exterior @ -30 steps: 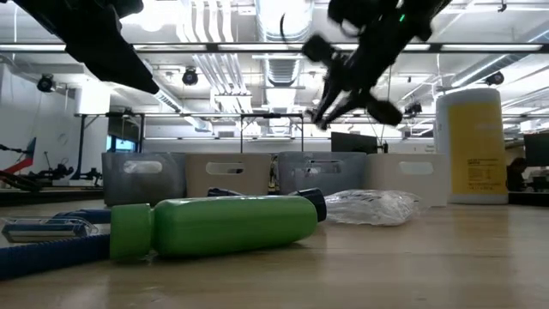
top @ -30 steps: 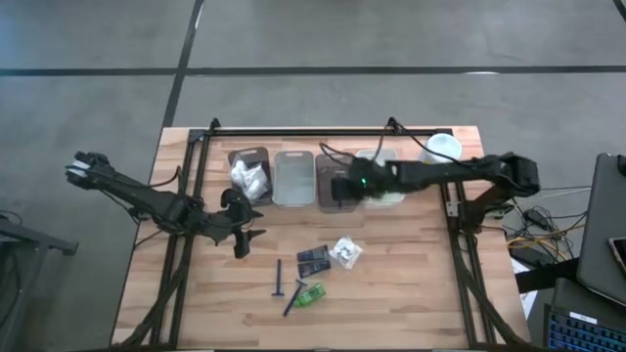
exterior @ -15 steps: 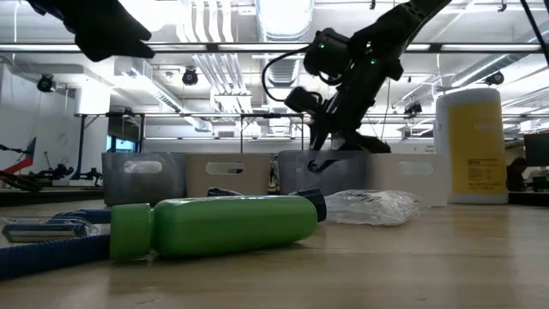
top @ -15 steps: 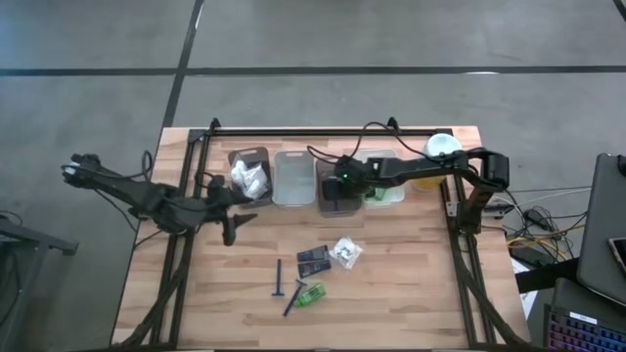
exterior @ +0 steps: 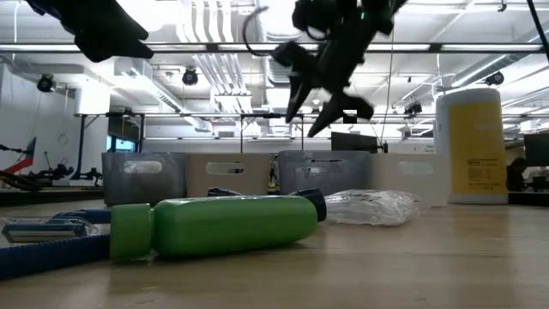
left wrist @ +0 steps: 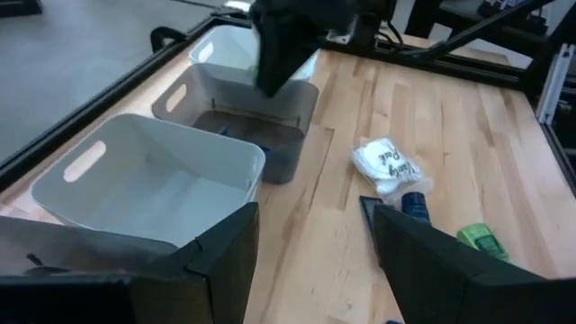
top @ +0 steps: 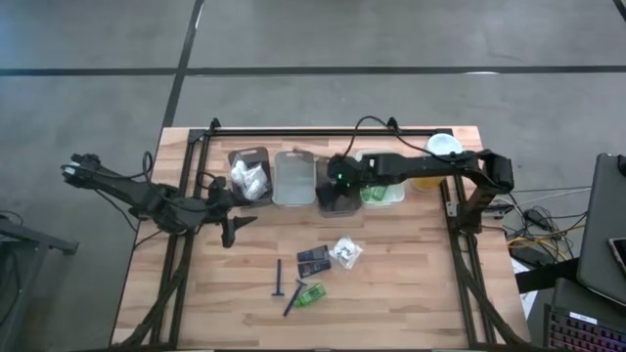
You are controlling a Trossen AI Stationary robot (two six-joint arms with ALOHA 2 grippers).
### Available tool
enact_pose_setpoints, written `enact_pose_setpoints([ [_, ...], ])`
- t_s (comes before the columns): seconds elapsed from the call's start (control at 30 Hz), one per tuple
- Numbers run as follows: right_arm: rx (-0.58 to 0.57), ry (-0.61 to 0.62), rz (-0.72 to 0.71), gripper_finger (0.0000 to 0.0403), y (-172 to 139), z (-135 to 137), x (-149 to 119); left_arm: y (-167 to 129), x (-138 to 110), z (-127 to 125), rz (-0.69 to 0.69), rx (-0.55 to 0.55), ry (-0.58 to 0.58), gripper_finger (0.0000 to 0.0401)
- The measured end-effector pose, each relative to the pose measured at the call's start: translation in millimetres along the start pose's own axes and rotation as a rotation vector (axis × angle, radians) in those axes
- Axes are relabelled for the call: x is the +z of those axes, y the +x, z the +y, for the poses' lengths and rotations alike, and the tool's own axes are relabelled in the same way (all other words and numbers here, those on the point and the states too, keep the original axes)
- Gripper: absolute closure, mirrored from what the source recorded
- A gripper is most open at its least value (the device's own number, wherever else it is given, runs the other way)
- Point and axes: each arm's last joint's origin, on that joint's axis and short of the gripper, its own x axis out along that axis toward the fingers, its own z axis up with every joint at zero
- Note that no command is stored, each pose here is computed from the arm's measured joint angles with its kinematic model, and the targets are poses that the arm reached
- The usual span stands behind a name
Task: Pick & Place Travel size toiletries
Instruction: Put the blue razor into the right black bin
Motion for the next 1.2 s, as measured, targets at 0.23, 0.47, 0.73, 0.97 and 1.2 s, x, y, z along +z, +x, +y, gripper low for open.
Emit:
enact_pose_setpoints([
  [0.23,-0.11,-0.26,0.095,0.0154,-24.1,29.4,-48.0,10.0,-8.1,-11.6,0.156,-0.203,0.029,0.0179],
  [0.47,-0.129,-0.324,0.172,0.0142,-27.4,39.2,-96.8,40.4,-30.9,-33.2,0.427,-0.438,0.293,0.0179],
  [0.73,-0.099,-0.244,0.207,0.0139,-38.3,52.2,-137.2,73.5,-44.7,-53.5,0.542,-0.52,0.512,0.0179],
  [0.97,-0.097,-0.209,0.216,0.0161,-48.4,57.2,-177.4,103.2,-56.6,-80.8,0.529,-0.687,1.021,0.0179],
  [1.2,-0.09,-0.155,0.184,0.0168,-62.3,59.2,-216.5,136.2,-56.9,-104.3,0.547,-0.72,1.128,0.0179],
])
